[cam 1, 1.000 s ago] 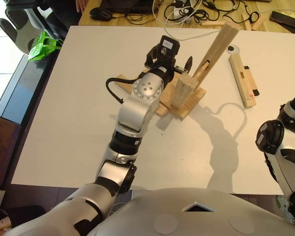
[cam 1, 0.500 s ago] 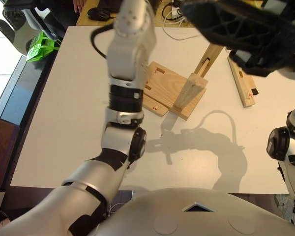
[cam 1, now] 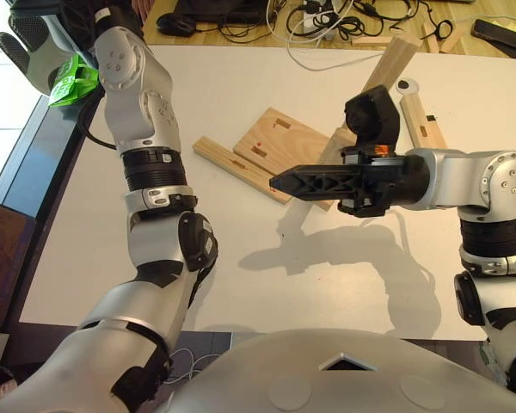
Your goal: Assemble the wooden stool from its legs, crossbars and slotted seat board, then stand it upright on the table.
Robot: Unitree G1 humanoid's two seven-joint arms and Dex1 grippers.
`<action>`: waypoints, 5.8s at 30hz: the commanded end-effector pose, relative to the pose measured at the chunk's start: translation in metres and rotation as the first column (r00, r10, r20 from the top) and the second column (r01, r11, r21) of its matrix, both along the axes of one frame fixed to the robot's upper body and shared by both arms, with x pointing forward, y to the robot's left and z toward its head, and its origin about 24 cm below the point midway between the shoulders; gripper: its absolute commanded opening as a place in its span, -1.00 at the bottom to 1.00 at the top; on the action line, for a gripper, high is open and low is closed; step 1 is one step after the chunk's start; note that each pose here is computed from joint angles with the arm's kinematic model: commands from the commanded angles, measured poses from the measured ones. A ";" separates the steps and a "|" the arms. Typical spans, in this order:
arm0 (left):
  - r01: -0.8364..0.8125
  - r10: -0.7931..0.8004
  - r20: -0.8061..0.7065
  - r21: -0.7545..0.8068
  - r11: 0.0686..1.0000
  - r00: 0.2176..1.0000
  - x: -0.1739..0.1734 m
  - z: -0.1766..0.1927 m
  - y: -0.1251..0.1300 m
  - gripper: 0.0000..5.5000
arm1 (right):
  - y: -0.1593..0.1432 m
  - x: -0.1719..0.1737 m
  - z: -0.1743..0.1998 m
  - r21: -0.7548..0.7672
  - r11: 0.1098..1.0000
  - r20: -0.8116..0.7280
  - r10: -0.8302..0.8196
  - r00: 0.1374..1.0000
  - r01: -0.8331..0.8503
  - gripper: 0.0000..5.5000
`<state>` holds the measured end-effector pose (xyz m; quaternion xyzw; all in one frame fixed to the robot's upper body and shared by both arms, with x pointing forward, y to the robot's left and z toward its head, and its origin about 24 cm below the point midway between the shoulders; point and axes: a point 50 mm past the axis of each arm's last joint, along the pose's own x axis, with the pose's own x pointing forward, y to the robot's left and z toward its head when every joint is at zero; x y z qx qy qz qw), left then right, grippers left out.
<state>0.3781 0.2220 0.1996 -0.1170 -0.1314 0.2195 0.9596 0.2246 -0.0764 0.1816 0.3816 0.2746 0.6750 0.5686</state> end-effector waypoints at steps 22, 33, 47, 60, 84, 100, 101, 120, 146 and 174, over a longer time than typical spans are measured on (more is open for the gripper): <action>-0.008 0.012 -0.041 0.091 0.996 0.999 -0.004 -0.030 -0.002 0.80 | 0.059 0.079 -0.020 -0.086 0.562 0.713 -0.542 0.445 0.822 -1.00; 0.005 -0.001 -0.050 0.087 0.996 0.999 -0.005 -0.035 -0.004 0.80 | 0.008 0.103 -0.045 -0.086 0.132 0.891 -0.434 0.136 0.988 -1.00; 0.008 -0.002 -0.062 0.089 0.996 0.998 -0.007 -0.040 -0.005 0.80 | -0.124 0.144 -0.015 -0.162 -0.425 0.824 -0.554 -0.115 0.890 -1.00; 0.018 -0.013 -0.065 0.084 0.996 0.998 -0.008 -0.041 -0.011 0.80 | -0.081 0.173 -0.024 -0.412 0.519 0.484 -0.572 0.662 0.749 -1.00; -0.011 0.010 0.007 0.102 0.995 1.000 -0.020 -0.039 -0.008 0.80 | -0.239 0.096 0.037 0.094 -0.180 0.838 -0.516 -0.176 0.979 -0.51; 0.017 -0.018 0.005 0.070 0.997 1.000 -0.025 -0.038 -0.011 0.80 | -0.252 -0.046 -0.139 -0.660 -0.090 0.633 -0.602 0.487 0.746 0.52; 0.017 -0.018 0.006 0.068 0.998 1.000 -0.026 -0.038 -0.011 0.80 | -0.253 -0.043 -0.140 -0.680 -0.102 0.624 -0.600 0.500 0.726 0.56; 0.016 -0.015 -0.027 0.071 0.997 1.000 -0.028 -0.041 -0.008 0.80 | -0.260 0.042 -0.137 -0.648 -0.269 0.716 -0.533 0.451 0.712 0.64; 0.076 -0.074 -0.028 0.079 0.994 0.997 -0.020 -0.034 -0.020 0.80 | -0.227 0.096 -0.132 -0.762 -0.069 0.571 -0.541 0.617 0.645 0.64; 0.052 -0.051 -0.010 0.063 0.997 0.999 -0.017 -0.033 -0.016 0.80 | -0.245 0.109 -0.107 -0.740 -0.203 0.606 -0.614 0.505 0.641 -0.52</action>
